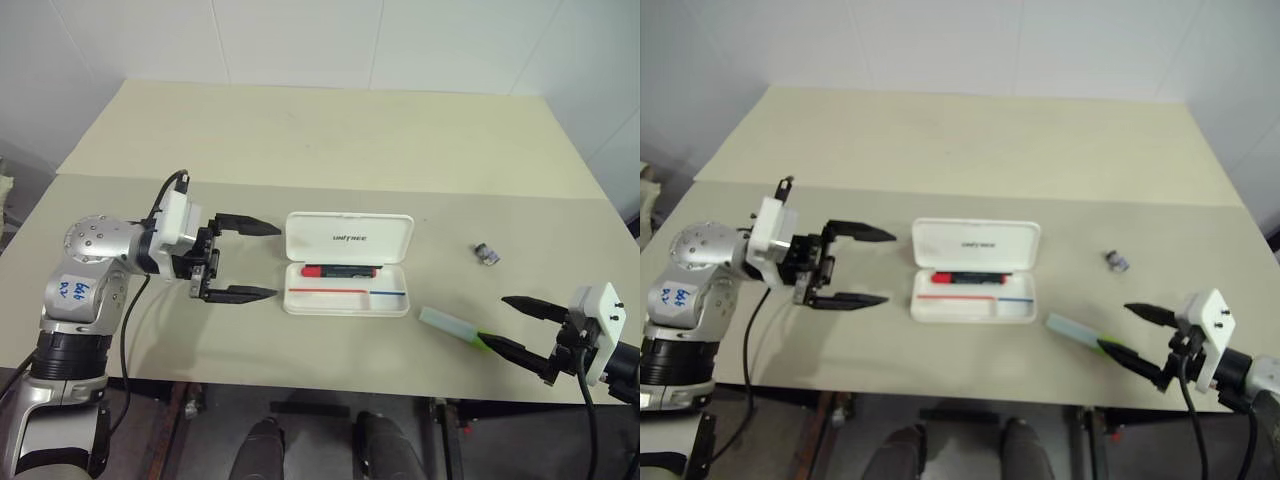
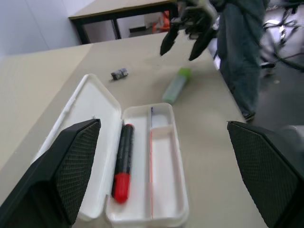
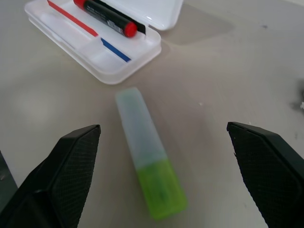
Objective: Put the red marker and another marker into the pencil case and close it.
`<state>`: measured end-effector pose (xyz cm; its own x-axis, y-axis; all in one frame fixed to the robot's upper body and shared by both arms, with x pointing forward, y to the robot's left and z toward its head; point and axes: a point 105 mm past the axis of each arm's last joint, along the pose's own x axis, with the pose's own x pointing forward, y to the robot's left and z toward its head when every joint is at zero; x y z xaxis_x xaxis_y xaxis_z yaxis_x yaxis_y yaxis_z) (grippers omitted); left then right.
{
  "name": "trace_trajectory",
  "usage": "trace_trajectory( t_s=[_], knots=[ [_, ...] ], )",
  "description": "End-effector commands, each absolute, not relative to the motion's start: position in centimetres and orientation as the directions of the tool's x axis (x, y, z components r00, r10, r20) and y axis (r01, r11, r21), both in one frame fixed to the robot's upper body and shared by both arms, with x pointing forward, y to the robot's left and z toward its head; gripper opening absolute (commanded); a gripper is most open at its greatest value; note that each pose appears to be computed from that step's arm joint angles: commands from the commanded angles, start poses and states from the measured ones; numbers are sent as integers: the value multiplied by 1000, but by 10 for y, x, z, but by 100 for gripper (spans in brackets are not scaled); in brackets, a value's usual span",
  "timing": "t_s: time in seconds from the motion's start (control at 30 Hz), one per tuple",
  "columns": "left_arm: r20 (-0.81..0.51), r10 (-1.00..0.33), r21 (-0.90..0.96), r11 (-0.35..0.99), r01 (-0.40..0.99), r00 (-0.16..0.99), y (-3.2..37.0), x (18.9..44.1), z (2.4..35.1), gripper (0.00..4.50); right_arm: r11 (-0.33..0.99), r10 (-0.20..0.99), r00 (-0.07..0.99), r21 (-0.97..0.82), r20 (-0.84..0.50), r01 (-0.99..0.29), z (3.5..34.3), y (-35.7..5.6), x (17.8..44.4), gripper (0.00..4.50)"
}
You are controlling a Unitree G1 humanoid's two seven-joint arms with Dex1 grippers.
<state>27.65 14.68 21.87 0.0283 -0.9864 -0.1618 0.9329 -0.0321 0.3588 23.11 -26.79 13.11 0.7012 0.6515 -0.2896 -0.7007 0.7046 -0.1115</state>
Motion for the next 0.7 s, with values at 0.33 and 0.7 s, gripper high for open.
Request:
trace_trajectory(
  t_s=[0.33, 0.7],
  knots=[
    [-209, -976, 352, -135, 926, -62, 153, 269, 227, 448, 666, 670, 651, -97, -357, -739, 100, -279, 249, 450],
    [-243, -969, 333, -127, 935, -45, 162, 275, 224, 450, 639, 695, 615, -73, -373, -766, 85, -276, 251, 409]
  ],
)
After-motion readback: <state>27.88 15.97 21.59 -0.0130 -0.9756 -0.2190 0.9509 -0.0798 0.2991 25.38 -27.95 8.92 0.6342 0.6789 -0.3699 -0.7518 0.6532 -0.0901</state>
